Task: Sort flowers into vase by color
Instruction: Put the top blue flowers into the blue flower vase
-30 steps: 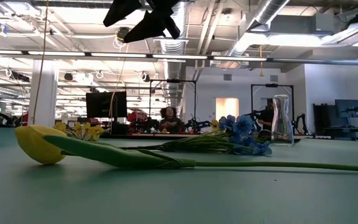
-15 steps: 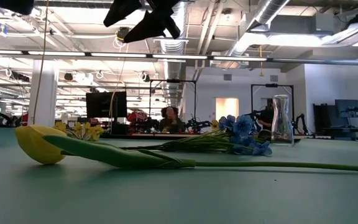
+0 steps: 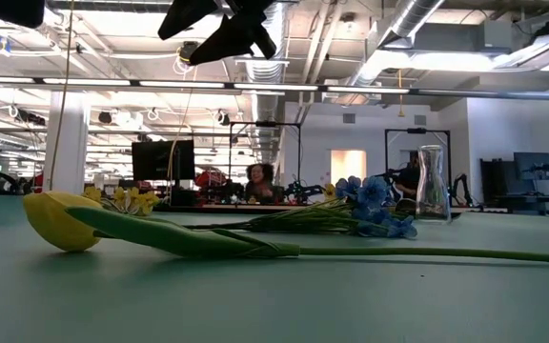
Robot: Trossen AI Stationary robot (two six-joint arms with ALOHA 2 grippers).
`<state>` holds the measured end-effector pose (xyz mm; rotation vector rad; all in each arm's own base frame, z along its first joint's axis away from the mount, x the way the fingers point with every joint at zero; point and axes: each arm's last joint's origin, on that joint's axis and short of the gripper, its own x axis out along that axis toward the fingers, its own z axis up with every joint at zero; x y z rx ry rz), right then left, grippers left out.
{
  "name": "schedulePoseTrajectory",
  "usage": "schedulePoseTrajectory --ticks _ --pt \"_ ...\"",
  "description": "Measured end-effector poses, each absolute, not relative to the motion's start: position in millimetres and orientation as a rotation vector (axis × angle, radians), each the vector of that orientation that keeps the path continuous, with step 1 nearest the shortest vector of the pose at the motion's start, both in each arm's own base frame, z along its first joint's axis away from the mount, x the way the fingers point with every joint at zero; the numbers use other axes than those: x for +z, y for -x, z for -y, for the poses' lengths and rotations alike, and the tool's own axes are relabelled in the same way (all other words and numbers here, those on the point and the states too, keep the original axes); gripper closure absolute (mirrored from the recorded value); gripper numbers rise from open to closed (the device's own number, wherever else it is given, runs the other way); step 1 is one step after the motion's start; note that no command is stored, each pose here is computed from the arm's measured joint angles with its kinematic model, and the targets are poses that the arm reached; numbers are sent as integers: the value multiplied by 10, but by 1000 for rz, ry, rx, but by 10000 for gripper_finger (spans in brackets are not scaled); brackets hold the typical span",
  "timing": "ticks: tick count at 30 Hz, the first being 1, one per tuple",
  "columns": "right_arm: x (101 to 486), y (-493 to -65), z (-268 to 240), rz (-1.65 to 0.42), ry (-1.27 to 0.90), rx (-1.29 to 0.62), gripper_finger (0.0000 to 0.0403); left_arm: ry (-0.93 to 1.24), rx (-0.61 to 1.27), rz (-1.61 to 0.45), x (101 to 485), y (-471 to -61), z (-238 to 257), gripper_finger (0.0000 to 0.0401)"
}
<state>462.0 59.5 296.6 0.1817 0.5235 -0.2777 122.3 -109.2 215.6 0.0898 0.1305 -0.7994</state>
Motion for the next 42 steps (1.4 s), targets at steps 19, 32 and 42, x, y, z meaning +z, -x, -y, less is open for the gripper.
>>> schedulePoseTrajectory --ticks 19,32,42 --pt "2966 -4620 -599 -524 -182 -277 109 -22 -731 -71 1781 -1105 1034 401" --pt "2965 -4621 -593 -524 -182 -278 109 -2 -752 -89 1755 -1096 1033 344" --pt "2965 -4621 -592 -524 -182 -277 108 -17 -770 -187 1749 -1105 1051 285"
